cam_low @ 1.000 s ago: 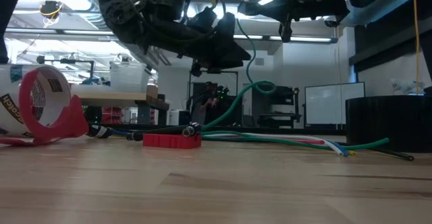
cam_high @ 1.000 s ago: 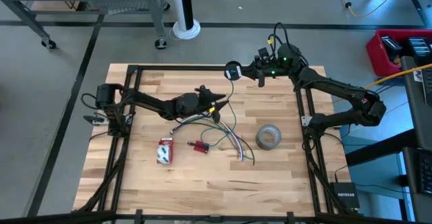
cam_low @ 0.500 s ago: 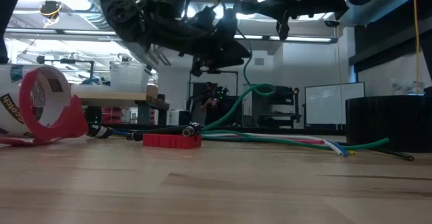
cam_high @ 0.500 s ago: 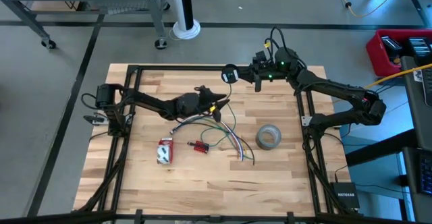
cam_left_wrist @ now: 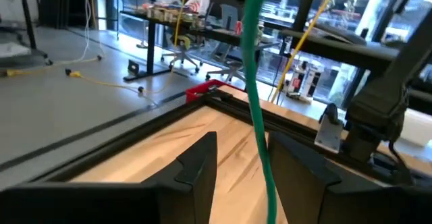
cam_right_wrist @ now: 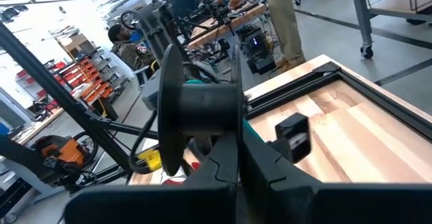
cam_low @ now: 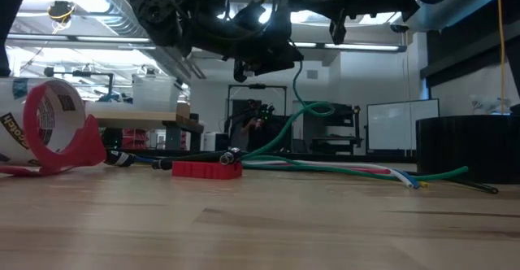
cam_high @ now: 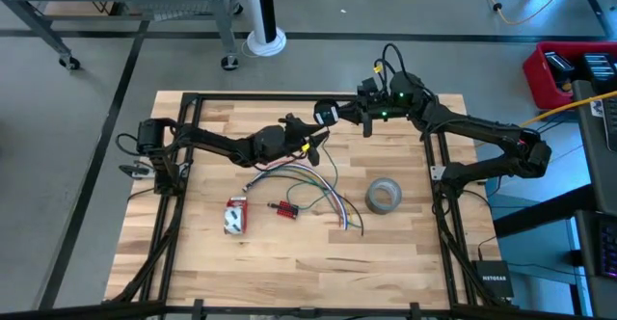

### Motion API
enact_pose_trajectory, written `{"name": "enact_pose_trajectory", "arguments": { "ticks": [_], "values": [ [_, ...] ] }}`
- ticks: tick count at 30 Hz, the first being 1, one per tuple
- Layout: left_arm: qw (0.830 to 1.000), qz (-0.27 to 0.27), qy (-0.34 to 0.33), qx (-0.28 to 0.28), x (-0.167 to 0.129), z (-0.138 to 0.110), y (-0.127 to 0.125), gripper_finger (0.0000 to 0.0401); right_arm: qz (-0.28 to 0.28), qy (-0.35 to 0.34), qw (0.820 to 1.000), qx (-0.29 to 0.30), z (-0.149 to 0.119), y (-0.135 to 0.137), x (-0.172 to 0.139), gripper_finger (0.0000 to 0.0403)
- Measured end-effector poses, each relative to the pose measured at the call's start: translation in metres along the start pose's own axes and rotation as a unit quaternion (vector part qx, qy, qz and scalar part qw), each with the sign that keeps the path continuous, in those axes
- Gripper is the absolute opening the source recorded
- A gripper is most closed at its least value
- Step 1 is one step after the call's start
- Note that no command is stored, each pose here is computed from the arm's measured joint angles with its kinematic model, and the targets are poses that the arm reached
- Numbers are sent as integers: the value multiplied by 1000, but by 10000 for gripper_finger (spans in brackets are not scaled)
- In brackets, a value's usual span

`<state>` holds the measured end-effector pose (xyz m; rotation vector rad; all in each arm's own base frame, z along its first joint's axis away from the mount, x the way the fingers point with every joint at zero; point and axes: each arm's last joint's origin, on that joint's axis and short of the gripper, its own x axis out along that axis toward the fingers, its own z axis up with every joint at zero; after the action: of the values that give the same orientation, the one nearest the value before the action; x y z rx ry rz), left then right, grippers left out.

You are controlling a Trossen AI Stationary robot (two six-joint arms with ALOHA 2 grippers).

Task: Coil cords
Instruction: Coil the green wire onto the black spool

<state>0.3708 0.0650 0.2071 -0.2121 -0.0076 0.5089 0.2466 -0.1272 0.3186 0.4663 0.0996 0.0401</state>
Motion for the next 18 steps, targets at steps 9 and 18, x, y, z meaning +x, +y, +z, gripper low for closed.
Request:
{"name": "enact_pose_trajectory", "arguments": {
  "ticks": [9, 18],
  "values": [
    [1000, -4, 2, -10, -1, -1, -3, 125, -7, -6, 1000, -2, 1, 0, 0, 2],
    [1000, -3, 8, -25, 0, -4, -3, 125, -11, -20, 1000, -9, 3, 0, 0, 2]
  ]
}}
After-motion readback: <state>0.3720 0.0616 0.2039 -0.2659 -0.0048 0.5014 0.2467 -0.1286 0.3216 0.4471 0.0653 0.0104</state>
